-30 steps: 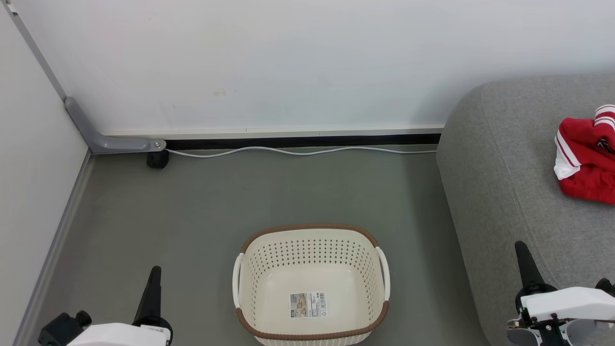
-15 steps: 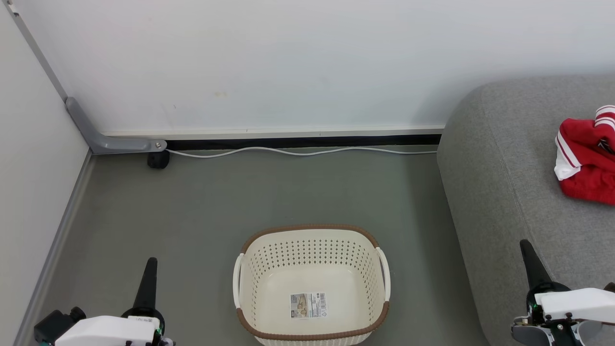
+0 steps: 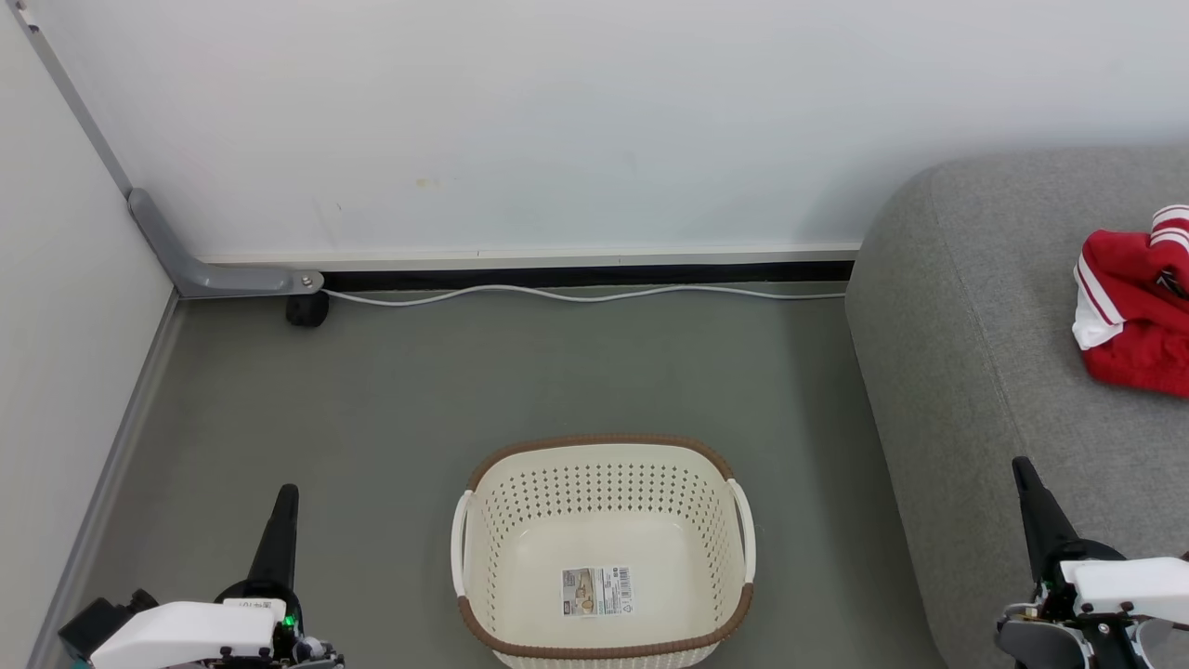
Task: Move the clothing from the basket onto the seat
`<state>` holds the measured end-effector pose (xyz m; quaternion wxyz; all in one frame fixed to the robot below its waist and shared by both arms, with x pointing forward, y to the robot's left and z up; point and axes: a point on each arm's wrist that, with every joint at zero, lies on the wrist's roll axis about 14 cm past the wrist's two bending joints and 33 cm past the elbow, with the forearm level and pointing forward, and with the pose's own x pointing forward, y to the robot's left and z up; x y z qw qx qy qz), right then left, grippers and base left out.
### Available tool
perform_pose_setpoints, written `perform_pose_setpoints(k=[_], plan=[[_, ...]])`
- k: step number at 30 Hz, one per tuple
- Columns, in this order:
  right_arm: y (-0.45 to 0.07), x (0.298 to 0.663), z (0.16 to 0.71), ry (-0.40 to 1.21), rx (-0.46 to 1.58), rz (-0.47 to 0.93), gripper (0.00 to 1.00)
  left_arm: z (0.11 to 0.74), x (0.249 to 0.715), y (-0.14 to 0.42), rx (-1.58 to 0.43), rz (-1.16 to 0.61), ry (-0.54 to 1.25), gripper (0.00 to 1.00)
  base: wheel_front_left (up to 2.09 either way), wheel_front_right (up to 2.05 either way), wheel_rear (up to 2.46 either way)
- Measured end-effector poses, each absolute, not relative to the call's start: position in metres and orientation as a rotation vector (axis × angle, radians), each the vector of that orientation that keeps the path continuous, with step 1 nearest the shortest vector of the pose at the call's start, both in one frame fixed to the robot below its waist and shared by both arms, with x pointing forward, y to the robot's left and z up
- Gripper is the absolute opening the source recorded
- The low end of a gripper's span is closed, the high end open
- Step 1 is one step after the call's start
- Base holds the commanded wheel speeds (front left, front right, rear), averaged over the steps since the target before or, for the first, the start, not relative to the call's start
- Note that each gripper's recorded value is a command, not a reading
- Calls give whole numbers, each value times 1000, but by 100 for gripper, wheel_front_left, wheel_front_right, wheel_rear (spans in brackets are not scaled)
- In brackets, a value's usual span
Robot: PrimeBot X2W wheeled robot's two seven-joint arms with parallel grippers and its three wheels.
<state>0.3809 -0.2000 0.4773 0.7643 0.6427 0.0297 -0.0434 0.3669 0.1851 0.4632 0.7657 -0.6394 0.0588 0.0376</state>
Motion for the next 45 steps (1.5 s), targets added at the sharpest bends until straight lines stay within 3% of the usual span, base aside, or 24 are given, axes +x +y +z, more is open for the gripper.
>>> perform_pose_setpoints(k=[18, 45], plan=[[-204, 383, 489, 27, 1574, -63, 0, 476, 373, 188, -1577, 56, 92, 0, 0, 0, 0], [-204, 383, 490, 25, 1574, -63, 0, 476, 373, 189, -1579, 55, 92, 0, 0, 0, 0]])
